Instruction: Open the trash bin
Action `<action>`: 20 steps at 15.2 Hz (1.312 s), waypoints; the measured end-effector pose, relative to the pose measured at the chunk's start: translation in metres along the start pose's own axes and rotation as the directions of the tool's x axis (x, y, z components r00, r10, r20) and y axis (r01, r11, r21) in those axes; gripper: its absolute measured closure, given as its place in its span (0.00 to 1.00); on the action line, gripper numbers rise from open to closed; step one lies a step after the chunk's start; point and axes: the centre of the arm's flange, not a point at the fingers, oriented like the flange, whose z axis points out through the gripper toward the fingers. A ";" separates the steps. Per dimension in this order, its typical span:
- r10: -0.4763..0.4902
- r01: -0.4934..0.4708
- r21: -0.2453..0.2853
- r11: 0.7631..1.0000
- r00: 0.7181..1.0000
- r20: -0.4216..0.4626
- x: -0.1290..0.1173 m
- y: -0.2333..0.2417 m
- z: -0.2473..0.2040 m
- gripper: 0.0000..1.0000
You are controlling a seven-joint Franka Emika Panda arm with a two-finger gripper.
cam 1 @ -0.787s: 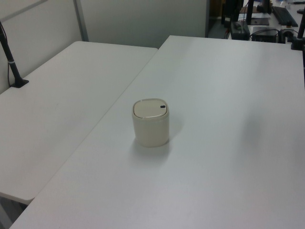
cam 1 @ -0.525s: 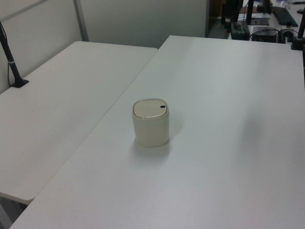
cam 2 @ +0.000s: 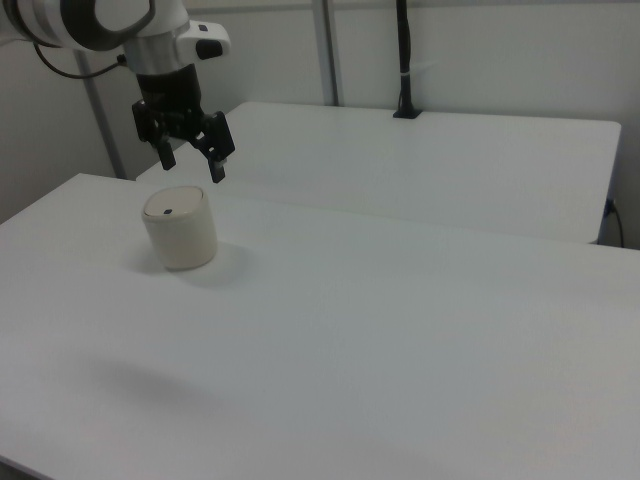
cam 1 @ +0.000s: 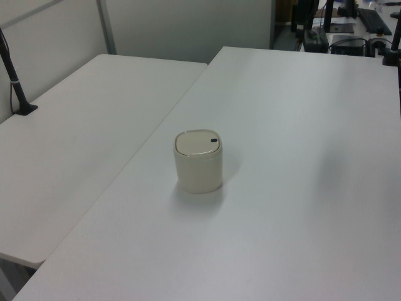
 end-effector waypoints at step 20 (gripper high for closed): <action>0.317 -0.300 0.137 0.944 0.940 -0.125 0.086 -0.151 0.113 0.99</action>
